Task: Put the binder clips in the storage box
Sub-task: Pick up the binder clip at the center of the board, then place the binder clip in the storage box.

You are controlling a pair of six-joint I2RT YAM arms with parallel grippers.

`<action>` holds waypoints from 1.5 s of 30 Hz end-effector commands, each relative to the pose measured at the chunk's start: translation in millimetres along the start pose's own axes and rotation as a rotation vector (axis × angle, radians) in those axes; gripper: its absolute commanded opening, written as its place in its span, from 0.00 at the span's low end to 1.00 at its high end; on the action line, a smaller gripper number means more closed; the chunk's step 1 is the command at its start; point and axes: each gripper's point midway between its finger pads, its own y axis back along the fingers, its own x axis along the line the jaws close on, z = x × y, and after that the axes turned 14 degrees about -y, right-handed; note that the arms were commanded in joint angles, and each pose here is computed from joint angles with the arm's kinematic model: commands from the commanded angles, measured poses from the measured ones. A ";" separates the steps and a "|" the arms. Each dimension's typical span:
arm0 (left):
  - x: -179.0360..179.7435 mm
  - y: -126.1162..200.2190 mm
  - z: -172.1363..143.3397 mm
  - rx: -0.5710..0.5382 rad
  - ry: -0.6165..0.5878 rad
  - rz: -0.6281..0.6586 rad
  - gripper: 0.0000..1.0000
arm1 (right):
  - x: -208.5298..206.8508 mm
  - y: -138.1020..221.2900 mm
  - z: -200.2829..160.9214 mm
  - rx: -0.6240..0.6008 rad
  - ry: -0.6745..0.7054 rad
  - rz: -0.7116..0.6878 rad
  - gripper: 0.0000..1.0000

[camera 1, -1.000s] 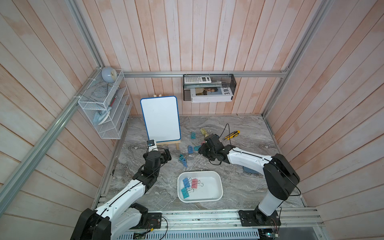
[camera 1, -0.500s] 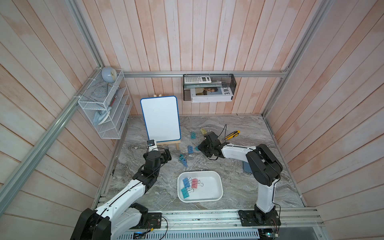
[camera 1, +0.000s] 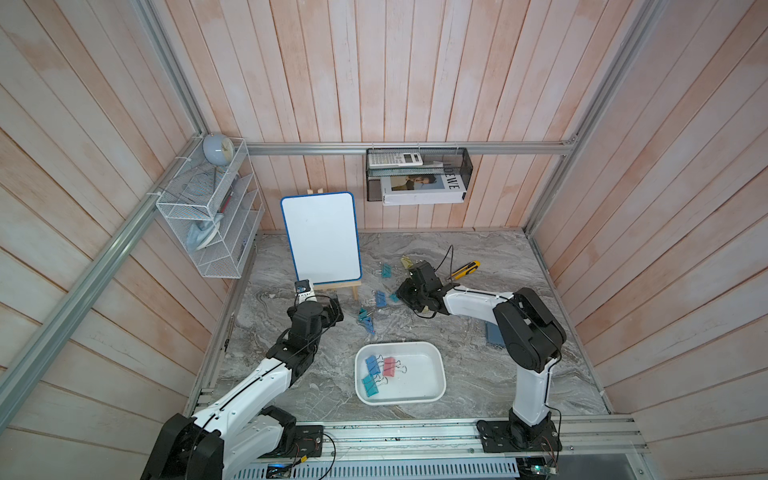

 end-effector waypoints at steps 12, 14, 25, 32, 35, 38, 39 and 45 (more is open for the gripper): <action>-0.3 0.6 5.7 -0.018 0.010 -0.008 1.00 | 27.2 40.4 -18.9 0.058 0.089 0.089 0.00; -0.5 0.4 5.8 -0.020 0.011 -0.009 1.00 | 28.6 54.4 -25.0 0.064 0.126 0.094 0.00; 1.2 2.6 5.7 -0.027 0.014 -0.006 1.00 | 13.3 170.4 -77.1 0.069 0.421 0.102 0.00; 4.0 4.0 5.4 -0.030 0.009 0.007 1.00 | -26.4 226.5 -131.6 0.187 0.556 0.074 0.00; 4.3 3.6 5.3 -0.030 0.005 0.010 1.00 | -42.2 243.2 -153.7 0.233 0.592 0.058 0.00; 4.6 1.6 3.2 -0.023 0.001 0.015 1.00 | -58.1 249.2 -174.8 0.293 0.608 0.036 0.00; 4.2 0.9 2.1 -0.018 -0.001 0.014 1.00 | -62.9 249.3 -181.0 0.310 0.616 0.025 0.00; 0.6 -0.9 2.0 -0.015 0.003 -0.002 1.00 | -83.4 231.3 -209.0 0.378 0.656 -0.045 0.00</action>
